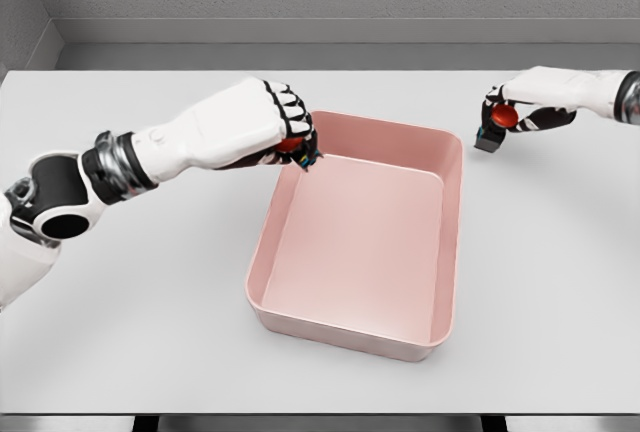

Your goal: Put the industrial switch in the basket with both arms

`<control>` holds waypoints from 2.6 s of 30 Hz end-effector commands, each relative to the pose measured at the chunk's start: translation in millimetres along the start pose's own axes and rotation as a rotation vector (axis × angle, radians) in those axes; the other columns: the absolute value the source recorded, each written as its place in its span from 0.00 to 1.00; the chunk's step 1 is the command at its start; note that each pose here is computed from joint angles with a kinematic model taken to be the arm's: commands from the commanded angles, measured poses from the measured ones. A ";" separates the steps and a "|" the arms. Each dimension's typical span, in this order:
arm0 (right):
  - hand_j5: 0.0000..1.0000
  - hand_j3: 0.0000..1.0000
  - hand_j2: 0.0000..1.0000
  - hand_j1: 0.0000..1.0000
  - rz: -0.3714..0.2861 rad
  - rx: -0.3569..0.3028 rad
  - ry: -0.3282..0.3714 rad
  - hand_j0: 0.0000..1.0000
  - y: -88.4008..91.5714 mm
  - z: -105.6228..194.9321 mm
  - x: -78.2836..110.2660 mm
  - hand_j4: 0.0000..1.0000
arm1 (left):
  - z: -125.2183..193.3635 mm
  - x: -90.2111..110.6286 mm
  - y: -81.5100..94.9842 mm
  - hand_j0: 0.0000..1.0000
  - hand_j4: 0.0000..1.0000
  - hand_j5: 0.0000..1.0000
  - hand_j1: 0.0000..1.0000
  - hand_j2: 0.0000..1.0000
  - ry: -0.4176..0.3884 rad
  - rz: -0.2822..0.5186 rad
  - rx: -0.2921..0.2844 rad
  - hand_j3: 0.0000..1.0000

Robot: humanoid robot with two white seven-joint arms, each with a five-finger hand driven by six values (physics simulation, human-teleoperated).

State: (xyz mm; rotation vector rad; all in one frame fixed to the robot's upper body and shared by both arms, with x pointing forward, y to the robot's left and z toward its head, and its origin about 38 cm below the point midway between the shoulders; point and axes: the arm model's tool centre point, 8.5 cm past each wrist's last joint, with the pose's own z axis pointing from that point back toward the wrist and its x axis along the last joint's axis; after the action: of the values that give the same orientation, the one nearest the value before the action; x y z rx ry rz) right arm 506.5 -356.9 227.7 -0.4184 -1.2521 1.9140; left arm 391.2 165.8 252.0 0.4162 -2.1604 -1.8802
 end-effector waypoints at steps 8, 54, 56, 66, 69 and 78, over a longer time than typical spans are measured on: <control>0.46 0.46 0.46 0.46 0.039 -0.032 -0.024 0.46 -17.5 17.1 7.8 0.46 | -40.3 27.3 -34.4 0.34 0.34 0.34 0.34 0.34 -0.073 0.071 -0.009 0.34; 0.43 0.43 0.43 0.43 0.183 -0.094 -0.315 0.43 -57.2 53.5 109.2 0.43 | -9.8 -8.0 -24.3 1.00 1.00 1.00 1.00 1.00 -0.023 0.118 -0.058 1.00; 0.43 0.43 0.43 0.43 0.185 -0.098 -0.330 0.43 -58.5 52.0 113.6 0.43 | 6.5 -5.9 -17.5 1.00 1.00 1.00 1.00 1.00 -0.051 0.088 -0.084 1.00; 0.43 0.43 0.43 0.43 0.202 -0.096 -0.410 0.43 -56.0 37.3 138.7 0.43 | 106.4 -53.0 6.4 1.00 1.00 1.00 1.00 1.00 0.142 -0.012 -0.255 1.00; 0.44 0.44 0.44 0.44 0.204 -0.092 -0.439 0.44 -54.1 31.1 147.4 0.44 | 108.1 -52.2 9.5 1.00 1.00 1.00 1.00 1.00 0.141 -0.019 -0.259 1.00; 0.96 0.96 0.96 0.96 0.222 -0.084 -0.512 0.96 -54.4 13.8 170.5 0.96 | 108.1 -52.2 9.6 1.00 1.00 1.00 1.00 1.00 0.141 -0.020 -0.259 1.00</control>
State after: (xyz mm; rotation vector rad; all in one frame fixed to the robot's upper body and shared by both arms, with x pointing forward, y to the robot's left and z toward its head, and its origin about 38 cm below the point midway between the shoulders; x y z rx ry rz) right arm 414.3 -230.7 308.5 -0.1335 -1.6590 2.2565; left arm 399.5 285.0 245.7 0.5023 -1.7986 -2.0467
